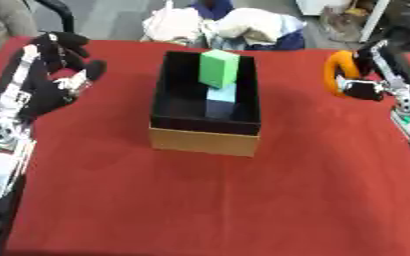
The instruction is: Pick up objects on the table and place them in the box.
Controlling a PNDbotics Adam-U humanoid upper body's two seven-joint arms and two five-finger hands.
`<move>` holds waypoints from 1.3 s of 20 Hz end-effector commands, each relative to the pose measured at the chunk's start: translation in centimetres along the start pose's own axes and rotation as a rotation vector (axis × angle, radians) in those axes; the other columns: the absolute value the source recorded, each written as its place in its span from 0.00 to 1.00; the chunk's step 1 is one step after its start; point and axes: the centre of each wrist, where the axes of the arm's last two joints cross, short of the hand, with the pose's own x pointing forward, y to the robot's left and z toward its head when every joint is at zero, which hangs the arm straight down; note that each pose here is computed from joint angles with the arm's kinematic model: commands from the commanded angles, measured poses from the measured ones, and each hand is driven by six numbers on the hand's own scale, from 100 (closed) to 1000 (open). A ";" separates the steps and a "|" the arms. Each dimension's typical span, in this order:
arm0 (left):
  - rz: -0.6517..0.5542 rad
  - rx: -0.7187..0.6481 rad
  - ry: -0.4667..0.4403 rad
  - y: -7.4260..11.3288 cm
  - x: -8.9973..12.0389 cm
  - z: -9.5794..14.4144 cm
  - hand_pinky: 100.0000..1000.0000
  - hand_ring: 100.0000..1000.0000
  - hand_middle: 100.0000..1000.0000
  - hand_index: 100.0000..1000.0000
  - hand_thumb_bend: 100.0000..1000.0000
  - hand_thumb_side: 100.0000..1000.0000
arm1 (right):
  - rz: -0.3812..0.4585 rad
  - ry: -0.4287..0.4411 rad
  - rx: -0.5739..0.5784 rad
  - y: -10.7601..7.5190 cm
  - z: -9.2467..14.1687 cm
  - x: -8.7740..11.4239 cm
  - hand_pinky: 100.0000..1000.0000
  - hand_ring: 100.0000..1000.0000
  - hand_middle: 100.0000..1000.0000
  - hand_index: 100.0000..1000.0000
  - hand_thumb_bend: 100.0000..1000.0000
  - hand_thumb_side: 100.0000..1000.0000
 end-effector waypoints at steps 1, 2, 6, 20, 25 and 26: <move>-0.011 0.007 -0.043 0.4 1.1 -0.4 0.52 0.45 0.48 0.67 0.61 0.41 | 0.004 -0.108 -0.039 -3.7 -1.8 2.9 0.39 0.41 0.20 0.23 0.00 0.00; -0.010 0.003 -0.047 0.3 1.2 -0.5 0.52 0.45 0.48 0.67 0.61 0.41 | -0.001 -0.126 -0.033 -3.9 -2.2 3.6 0.39 0.41 0.20 0.23 0.00 0.00; -0.001 -0.014 -0.068 -0.2 1.7 -0.7 0.52 0.45 0.48 0.67 0.61 0.41 | -0.035 -0.182 0.011 -3.3 -4.2 6.0 0.41 0.42 0.25 0.28 0.00 0.00; 0.030 -0.035 -0.099 -1.0 2.4 -1.0 0.53 0.46 0.48 0.67 0.60 0.41 | -0.044 -0.240 0.263 4.1 -6.0 6.9 0.50 0.53 0.42 0.58 0.40 0.32; 0.032 -0.036 -0.089 -1.0 2.1 -0.9 0.53 0.46 0.48 0.67 0.59 0.41 | 0.044 -0.339 0.410 3.7 -6.1 8.0 0.60 0.67 0.57 0.77 0.55 0.58; 0.031 -0.036 -0.086 -1.0 2.1 -0.8 0.53 0.46 0.48 0.67 0.59 0.41 | 0.059 -0.354 0.449 3.6 -6.0 8.2 0.62 0.70 0.60 0.78 0.58 0.63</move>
